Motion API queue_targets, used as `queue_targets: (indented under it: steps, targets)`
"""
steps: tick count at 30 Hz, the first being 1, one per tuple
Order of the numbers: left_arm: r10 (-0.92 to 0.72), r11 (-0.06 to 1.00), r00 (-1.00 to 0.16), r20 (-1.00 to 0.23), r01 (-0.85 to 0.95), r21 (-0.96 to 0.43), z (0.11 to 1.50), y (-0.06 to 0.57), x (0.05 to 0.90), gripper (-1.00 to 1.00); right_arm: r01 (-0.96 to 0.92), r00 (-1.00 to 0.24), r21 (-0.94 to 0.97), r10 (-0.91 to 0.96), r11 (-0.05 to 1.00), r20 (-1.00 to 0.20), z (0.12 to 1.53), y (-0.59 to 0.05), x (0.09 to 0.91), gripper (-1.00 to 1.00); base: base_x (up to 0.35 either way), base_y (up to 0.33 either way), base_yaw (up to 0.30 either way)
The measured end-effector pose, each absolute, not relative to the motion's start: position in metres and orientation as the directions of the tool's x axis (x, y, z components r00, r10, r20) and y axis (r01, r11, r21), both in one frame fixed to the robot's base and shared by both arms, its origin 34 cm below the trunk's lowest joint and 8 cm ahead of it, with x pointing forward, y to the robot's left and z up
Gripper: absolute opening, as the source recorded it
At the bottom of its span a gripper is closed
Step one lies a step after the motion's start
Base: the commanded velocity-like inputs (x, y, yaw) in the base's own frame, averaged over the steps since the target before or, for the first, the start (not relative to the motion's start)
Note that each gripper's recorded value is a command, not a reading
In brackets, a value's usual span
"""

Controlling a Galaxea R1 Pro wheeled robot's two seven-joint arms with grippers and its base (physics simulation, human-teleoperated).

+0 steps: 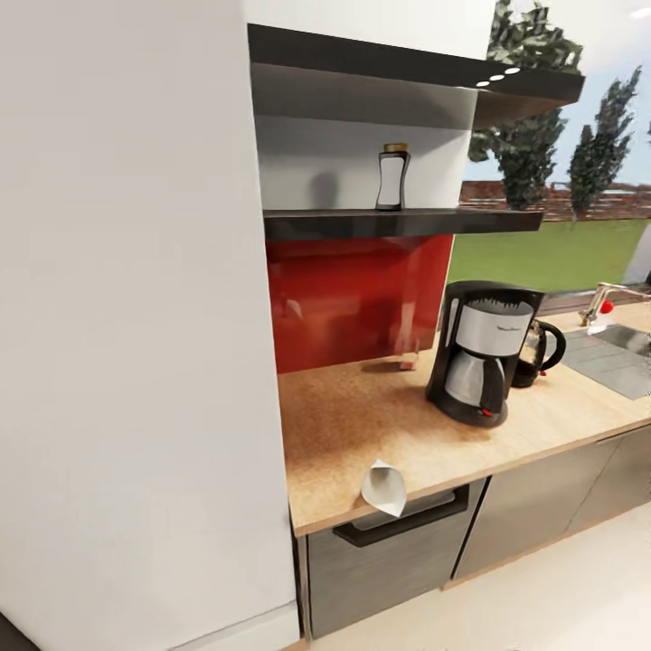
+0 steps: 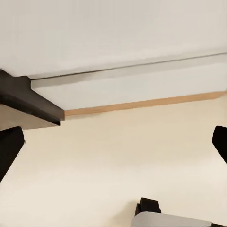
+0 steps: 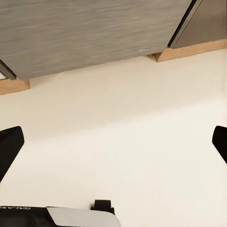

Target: Set up a coffee station on the kitchen countertop: keep the coffee maker on the countertop, move the bottle of coffee from the kitchen shelf to the counter next to the coffee maker, place a paper coffee filter on top of the coffee maker, put the saucer next to the coffee maker with the coffee cup on the saucer, and place the electric kettle next to the coffee maker.

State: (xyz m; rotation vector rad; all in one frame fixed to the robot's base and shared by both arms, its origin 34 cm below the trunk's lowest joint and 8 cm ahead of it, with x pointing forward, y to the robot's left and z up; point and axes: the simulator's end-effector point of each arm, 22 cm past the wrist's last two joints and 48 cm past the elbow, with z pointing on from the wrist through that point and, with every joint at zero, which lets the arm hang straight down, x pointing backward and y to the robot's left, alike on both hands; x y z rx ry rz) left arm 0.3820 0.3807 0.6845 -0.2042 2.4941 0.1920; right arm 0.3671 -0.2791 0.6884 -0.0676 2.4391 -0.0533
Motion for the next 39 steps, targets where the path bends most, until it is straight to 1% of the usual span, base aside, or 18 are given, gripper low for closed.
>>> queue_targets:
  steps: [4,9,12,13,14,17,19,21,25,30,36,39]
  targets:
    - [-0.097,0.977,-0.828,-0.553,-0.186,0.108,0.674,0.388,0.358,1.00,-0.034,-0.744,-0.056,-0.062,0.998,-0.665,0.695,-0.277,0.379,1.00,0.000,0.000,-0.032]
    - [-0.089,0.976,-0.879,-0.468,-0.171,0.137,0.658,0.396,0.315,1.00,-0.032,-0.680,-0.058,-0.064,0.998,-0.730,0.720,-0.275,0.414,1.00,0.000,0.000,-0.006]
    - [-0.070,0.975,-0.905,-0.420,-0.151,0.162,0.653,0.405,0.292,1.00,-0.030,-0.617,-0.059,-0.065,0.998,-0.785,0.745,-0.273,0.444,1.00,0.000,0.000,-0.001]
    - [-0.066,0.974,-0.913,-0.402,-0.147,0.174,0.651,0.410,0.284,1.00,-0.029,-0.584,-0.059,-0.065,0.998,-0.809,0.759,-0.272,0.458,1.00,0.000,0.000,0.000]
    - [-0.063,0.967,-0.930,-0.363,-0.147,0.210,0.650,0.425,0.264,1.00,-0.027,-0.504,-0.058,-0.064,0.998,-0.861,0.792,-0.269,0.489,1.00,0.000,0.000,0.000]
    - [-0.064,0.959,-0.944,-0.323,-0.147,0.240,0.649,0.437,0.245,1.00,-0.023,-0.419,-0.059,-0.063,0.998,-0.906,0.829,-0.267,0.517,1.00,0.000,0.000,0.000]
    - [-0.073,0.956,-0.960,-0.270,-0.145,0.256,0.645,0.441,0.218,1.00,-0.018,-0.339,-0.061,-0.063,0.998,-0.939,0.865,-0.267,0.539,1.00,0.000,0.000,0.000]
    - [-0.076,0.955,-0.969,-0.233,-0.138,0.262,0.643,0.442,0.194,1.00,-0.015,-0.293,-0.062,-0.064,0.998,-0.954,0.891,-0.266,0.559,1.00,0.000,0.000,0.000]
    - [-0.086,0.956,-0.985,-0.146,-0.123,0.266,0.640,0.440,0.155,1.00,-0.012,-0.336,-0.063,-0.063,0.998,-0.940,0.908,-0.267,0.596,1.00,0.000,0.000,0.000]
    - [-0.090,0.956,-0.991,-0.100,-0.114,0.270,0.639,0.440,0.131,1.00,-0.012,-0.306,-0.061,-0.061,0.998,-0.950,0.933,-0.266,0.628,1.00,0.000,0.000,0.000]
    - [-0.068,0.959,-0.995,-0.077,-0.086,0.269,0.639,0.439,0.121,1.00,-0.016,-0.273,-0.061,-0.063,0.998,-0.960,0.951,-0.264,0.642,1.00,0.032,0.000,0.000]
    - [-0.037,0.964,-0.999,-0.020,-0.041,0.261,0.638,0.434,0.111,1.00,-0.019,-0.268,-0.061,-0.064,0.998,-0.961,0.953,-0.262,0.644,1.00,0.125,0.000,0.000]
